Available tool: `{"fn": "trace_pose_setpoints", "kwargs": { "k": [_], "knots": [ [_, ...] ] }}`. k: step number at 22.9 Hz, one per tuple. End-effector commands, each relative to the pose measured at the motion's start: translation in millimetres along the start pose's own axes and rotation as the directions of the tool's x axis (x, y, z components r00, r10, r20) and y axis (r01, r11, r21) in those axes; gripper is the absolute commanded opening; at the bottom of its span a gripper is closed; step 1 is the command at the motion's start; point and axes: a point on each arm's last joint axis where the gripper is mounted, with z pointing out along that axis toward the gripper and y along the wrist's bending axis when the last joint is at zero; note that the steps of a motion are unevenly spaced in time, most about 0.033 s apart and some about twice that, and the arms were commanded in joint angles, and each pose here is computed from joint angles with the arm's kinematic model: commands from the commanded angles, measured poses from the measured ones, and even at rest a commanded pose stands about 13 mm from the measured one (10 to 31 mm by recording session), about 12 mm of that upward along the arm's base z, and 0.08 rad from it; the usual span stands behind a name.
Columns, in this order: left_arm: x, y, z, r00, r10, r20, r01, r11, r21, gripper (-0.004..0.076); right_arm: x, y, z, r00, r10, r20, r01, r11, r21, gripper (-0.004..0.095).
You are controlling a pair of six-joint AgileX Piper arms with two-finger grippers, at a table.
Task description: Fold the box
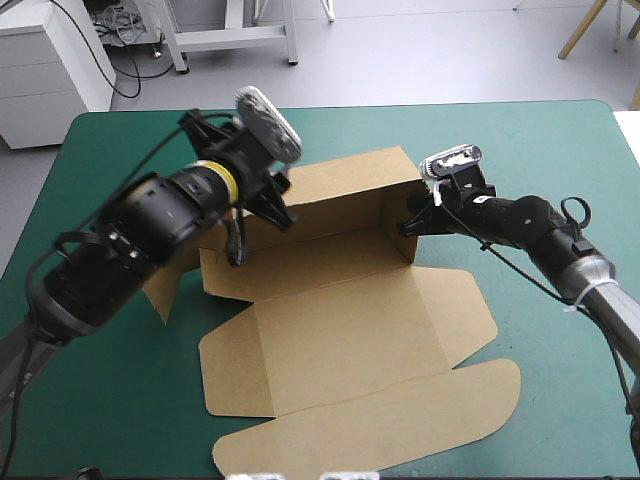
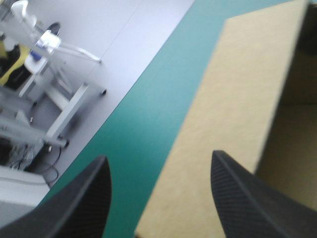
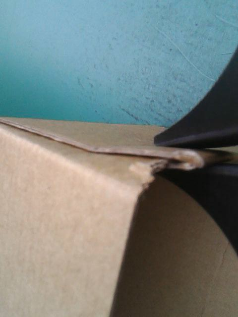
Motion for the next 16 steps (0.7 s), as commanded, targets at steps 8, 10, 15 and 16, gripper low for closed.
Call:
{"fn": "trace_pose_setpoints", "kwargs": {
  "k": [8,10,15,16],
  "knots": [
    [99.3,150.5,-17.2,0.812,-0.557,-0.172,0.496,0.815,-0.300,0.0416,-22.0,1.1,-18.8,0.993,0.039,0.108,-0.042,0.999,0.030,-0.0019],
    [118.7,162.0,-15.8,0.774,-0.610,-0.167,0.543,0.777,-0.320,0.0412,-21.9,0.6,-18.9,0.993,0.048,0.107,-0.052,0.998,0.031,-0.0019],
    [187.7,169.5,2.0,0.616,-0.768,-0.174,0.678,0.630,-0.379,0.0378,-25.6,-2.5,-22.0,0.991,0.087,0.105,-0.090,0.995,0.031,-0.0019],
    [198.1,163.7,9.3,0.593,-0.784,-0.185,0.694,0.614,-0.375,0.0364,-29.5,-5.9,-26.0,0.990,0.108,0.086,-0.111,0.993,0.039,-0.0019]
  ]
}}
